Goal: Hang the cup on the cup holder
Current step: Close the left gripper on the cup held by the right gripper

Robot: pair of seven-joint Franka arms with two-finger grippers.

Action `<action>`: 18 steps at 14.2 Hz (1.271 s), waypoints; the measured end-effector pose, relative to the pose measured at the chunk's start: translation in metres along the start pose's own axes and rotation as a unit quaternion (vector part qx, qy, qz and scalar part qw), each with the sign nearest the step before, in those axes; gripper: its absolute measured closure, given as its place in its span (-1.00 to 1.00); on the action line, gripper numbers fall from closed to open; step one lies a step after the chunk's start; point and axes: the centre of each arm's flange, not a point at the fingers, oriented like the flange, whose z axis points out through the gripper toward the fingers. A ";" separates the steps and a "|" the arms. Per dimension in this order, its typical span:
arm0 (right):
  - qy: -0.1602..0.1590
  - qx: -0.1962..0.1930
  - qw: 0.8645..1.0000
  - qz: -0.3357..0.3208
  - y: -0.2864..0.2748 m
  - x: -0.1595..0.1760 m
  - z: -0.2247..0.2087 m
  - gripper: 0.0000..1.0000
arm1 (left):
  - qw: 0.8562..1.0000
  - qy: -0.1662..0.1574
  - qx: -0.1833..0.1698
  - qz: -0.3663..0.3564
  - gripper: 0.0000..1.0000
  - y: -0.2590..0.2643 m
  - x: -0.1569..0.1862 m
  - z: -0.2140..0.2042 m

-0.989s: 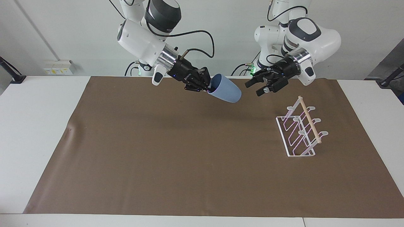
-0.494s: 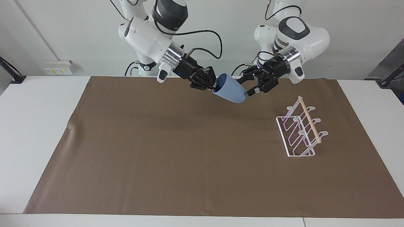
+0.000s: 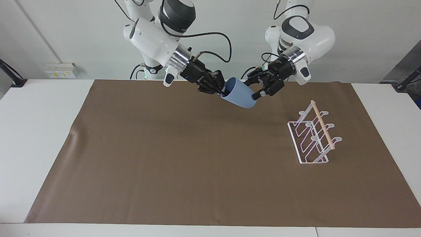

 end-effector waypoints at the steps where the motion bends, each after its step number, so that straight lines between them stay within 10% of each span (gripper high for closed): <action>1: 0.000 0.000 1.000 0.003 0.000 0.000 0.000 0.90 | 1.000 0.002 -0.002 0.001 -1.00 0.000 0.000 0.001; 18: 0.000 -0.002 1.000 0.005 0.002 0.000 0.001 0.90 | 0.999 0.018 -0.035 -0.013 -0.96 0.008 0.000 0.018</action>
